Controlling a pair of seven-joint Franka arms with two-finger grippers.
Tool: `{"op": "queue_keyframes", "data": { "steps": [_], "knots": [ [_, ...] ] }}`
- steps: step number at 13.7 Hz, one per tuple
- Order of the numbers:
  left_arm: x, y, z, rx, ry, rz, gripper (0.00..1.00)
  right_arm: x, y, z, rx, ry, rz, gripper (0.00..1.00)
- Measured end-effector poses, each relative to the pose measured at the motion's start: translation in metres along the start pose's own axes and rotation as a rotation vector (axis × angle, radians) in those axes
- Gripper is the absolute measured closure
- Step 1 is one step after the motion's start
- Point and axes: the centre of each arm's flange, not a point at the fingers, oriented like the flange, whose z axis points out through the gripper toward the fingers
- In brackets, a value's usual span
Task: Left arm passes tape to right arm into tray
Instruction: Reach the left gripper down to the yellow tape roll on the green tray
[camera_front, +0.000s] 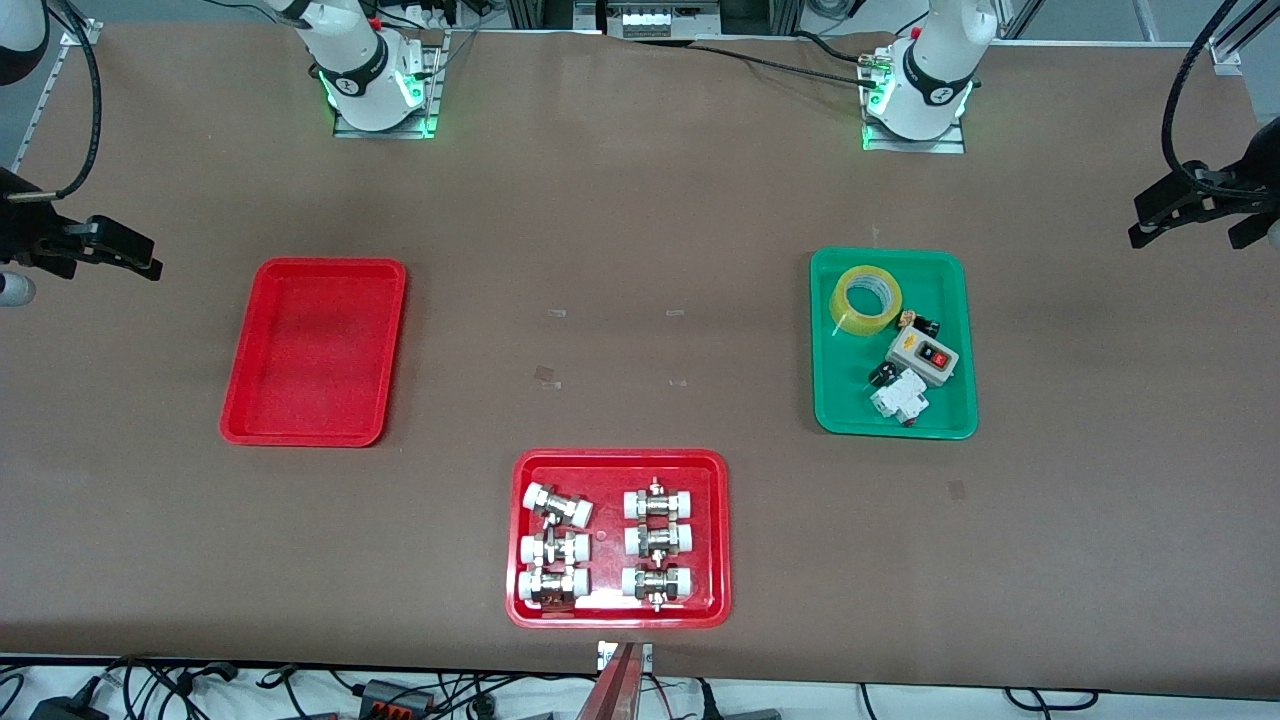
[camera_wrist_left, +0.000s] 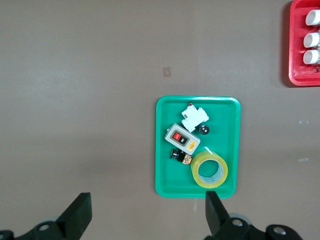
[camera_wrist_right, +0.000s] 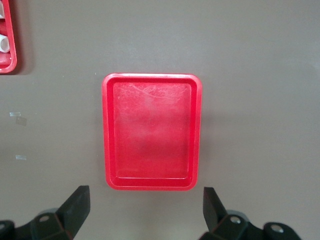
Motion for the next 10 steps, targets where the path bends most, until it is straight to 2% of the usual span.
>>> {"op": "queue_keyframes", "data": {
  "steps": [5,8,10],
  "knots": [
    [-0.001,0.001,0.006,-0.001,-0.03,-0.009,0.0,0.0,0.0,0.0,0.0,0.0,0.0,0.0],
    [0.001,0.024,0.047,-0.006,-0.192,0.02,0.0,0.0,-0.001,0.0,0.0,-0.001,-0.001,0.0],
    [0.006,0.049,0.085,-0.033,-0.272,0.021,0.0,0.0,-0.001,0.001,0.0,-0.003,-0.002,0.0]
  ]
}}
